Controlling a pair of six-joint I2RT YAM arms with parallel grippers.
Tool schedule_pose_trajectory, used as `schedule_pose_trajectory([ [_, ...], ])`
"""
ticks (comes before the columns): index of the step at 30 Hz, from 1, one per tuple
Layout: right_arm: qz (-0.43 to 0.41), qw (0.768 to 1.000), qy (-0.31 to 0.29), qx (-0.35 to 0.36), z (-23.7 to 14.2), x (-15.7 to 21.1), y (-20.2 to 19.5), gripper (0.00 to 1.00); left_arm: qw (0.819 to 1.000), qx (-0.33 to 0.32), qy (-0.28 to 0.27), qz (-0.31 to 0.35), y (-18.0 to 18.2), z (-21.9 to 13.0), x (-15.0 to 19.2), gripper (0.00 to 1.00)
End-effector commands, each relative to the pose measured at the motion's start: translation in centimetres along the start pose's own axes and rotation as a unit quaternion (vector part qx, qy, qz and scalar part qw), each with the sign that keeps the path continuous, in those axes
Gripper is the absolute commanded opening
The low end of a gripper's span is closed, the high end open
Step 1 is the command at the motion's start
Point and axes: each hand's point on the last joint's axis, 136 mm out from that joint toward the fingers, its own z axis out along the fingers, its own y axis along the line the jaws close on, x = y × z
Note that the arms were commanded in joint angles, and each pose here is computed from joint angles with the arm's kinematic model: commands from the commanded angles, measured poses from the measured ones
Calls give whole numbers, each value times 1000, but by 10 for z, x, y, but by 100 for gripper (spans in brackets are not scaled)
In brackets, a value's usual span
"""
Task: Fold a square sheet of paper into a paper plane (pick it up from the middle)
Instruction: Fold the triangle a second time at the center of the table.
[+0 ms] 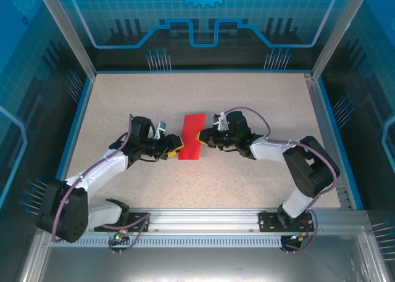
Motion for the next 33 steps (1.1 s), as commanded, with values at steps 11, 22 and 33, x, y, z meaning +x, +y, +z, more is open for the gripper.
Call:
schedule_pose_trajectory([
  [11,10,1000,-5,-27,-5,-6,5,8,999,-37,13,9,11,-3,2,38],
  [22,23,999,-5,-45,-6,-6,8,8,999,-33,5,13,9,-3,-2,38],
  [33,12,1000,2,-25,-6,-1,0,8,1000,-23,-11,19,0,-8,-7,28],
])
